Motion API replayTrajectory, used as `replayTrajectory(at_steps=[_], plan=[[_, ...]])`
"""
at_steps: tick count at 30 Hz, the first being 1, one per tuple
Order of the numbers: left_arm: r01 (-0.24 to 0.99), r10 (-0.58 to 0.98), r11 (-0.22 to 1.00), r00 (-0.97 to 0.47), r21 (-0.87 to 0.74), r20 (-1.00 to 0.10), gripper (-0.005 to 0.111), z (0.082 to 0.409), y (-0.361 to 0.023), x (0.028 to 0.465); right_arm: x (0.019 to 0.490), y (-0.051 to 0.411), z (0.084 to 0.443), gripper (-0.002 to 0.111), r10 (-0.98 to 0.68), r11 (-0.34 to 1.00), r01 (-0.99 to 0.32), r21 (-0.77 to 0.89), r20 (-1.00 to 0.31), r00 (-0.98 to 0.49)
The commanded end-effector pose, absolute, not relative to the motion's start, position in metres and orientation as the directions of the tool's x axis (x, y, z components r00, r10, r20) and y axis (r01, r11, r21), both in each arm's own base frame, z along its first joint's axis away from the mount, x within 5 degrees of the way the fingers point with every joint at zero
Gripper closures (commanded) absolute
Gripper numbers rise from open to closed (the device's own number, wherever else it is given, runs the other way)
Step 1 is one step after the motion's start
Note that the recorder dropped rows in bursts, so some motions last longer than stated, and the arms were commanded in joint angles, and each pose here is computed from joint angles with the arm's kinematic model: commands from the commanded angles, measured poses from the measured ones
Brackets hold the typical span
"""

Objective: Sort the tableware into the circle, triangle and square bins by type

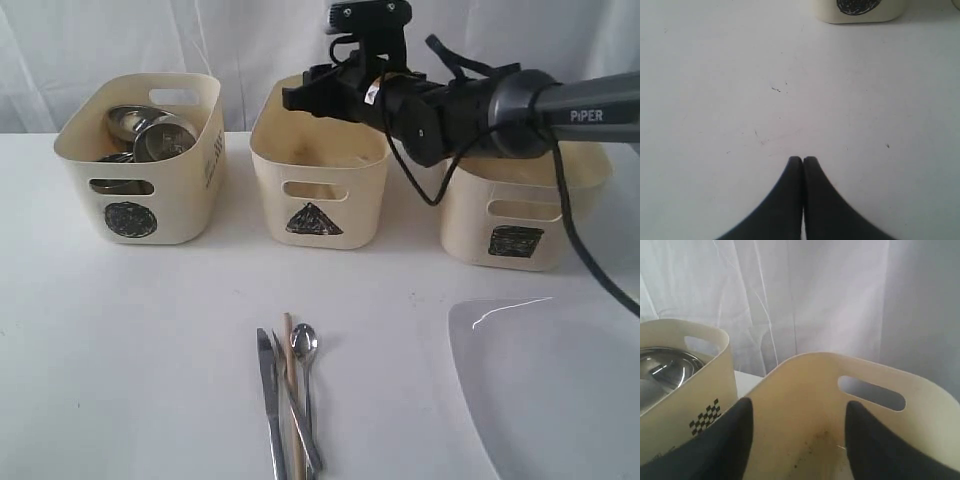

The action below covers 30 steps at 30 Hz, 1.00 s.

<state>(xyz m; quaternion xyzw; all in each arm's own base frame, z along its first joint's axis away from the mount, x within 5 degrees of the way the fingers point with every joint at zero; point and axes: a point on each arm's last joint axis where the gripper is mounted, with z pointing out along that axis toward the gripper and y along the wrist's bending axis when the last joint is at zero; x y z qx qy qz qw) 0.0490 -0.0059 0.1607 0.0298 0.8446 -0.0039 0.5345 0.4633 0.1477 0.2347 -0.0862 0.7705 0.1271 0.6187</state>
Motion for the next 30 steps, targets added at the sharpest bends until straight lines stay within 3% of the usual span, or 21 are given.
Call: replayTrajectory(at_steps=[1, 3, 9, 14, 17, 21, 27, 30], plan=[[0.063, 0.044, 0.998, -0.451, 0.017, -0.892, 0.107, 0.157, -0.007, 0.048, 0.453, 0.142, 0.268, 0.055, 0.063, 0.954, -0.271, 0.130, -0.968, -0.244], [0.063, 0.044, 0.998, -0.451, 0.017, -0.892, 0.107, 0.157, -0.007, 0.048, 0.439, 0.139, 0.281, 0.059, 0.091, 0.955, -0.231, 0.188, -0.922, -0.377], [0.063, 0.044, 0.998, -0.451, 0.017, -0.892, 0.107, 0.157, -0.007, 0.048, 0.386, 0.129, 0.310, 0.076, -0.046, 0.971, -0.205, 0.125, -0.740, -0.671], [0.063, 0.044, 0.998, -0.451, 0.017, -0.892, 0.107, 0.157, -0.007, 0.048, 0.337, 0.150, 0.297, 0.084, -0.199, 0.949, -0.280, 0.148, -0.408, -0.891], [0.063, 0.044, 0.998, -0.451, 0.017, -0.892, 0.107, 0.157, -0.007, 0.048, 0.309, 0.190, 0.279, 0.092, -0.306, 0.907, -0.376, 0.191, -0.314, -0.899], [0.063, 0.044, 0.998, -0.451, 0.017, -0.892, 0.107, 0.157, -0.007, 0.048, 0.273, 0.247, 0.252, 0.095, -0.412, 0.847, -0.486, 0.215, -0.312, -0.856], [0.063, 0.044, 0.998, -0.451, 0.017, -0.892, 0.107, 0.157, -0.007, 0.048, 0.251, 0.284, 0.218, 0.094, -0.543, 0.791, -0.592, 0.152, -0.270, -0.795], [0.063, 0.044, 0.998, -0.451, 0.017, -0.892, 0.107, 0.157, -0.007, 0.048, 0.249, 0.286, 0.203, 0.083, -0.559, 0.795, -0.588, 0.150, -0.195, -0.806]])
